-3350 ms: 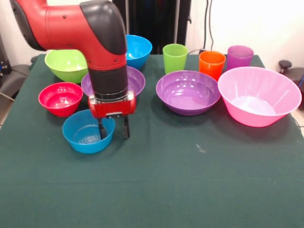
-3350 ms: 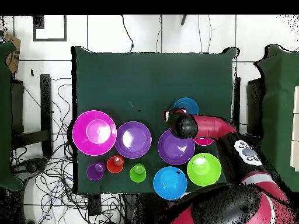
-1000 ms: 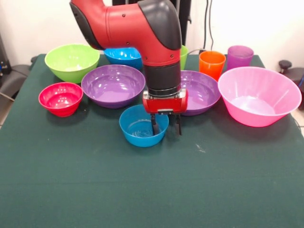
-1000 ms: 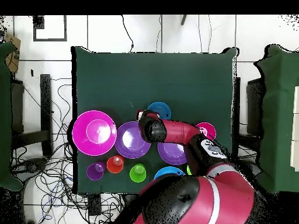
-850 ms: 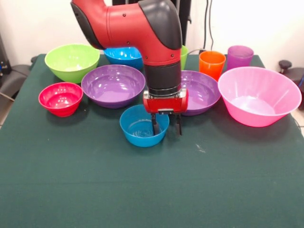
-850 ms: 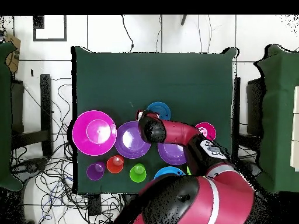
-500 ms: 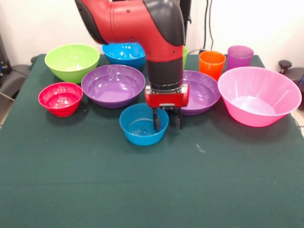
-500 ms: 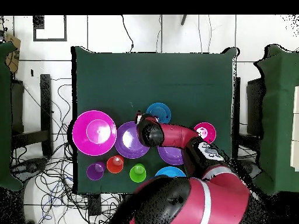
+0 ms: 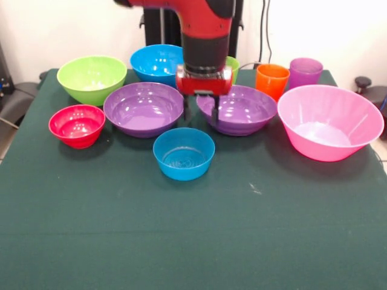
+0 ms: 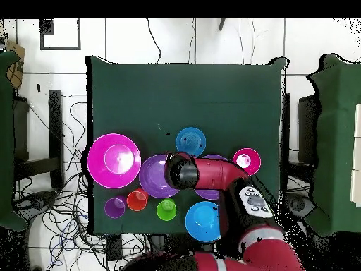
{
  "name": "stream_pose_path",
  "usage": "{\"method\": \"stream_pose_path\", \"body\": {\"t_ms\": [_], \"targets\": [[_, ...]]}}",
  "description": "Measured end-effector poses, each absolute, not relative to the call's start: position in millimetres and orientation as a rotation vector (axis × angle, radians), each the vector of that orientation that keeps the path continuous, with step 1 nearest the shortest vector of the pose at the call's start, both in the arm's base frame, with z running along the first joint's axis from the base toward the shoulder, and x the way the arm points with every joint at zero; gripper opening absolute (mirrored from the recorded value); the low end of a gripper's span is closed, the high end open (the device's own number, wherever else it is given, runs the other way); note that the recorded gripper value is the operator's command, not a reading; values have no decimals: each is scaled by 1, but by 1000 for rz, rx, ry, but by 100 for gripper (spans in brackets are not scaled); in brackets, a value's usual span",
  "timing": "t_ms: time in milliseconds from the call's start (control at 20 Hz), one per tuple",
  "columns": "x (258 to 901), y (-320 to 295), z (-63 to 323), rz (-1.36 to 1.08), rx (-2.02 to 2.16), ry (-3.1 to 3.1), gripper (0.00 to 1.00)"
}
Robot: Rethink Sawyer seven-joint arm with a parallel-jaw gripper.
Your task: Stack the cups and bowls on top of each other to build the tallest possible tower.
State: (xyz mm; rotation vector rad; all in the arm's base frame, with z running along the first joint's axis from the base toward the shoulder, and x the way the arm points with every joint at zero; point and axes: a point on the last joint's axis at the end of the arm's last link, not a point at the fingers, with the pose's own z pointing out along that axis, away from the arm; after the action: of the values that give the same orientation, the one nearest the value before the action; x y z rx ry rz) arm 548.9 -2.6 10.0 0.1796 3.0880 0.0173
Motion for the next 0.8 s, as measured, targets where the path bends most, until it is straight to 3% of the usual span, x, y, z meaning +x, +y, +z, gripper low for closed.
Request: {"method": "stream_pose_path", "body": {"t_ms": [550,800], "targets": [[549,-37,91,-119,238,3180,100],[551,-40,111,-135,245,3182,100]]}}
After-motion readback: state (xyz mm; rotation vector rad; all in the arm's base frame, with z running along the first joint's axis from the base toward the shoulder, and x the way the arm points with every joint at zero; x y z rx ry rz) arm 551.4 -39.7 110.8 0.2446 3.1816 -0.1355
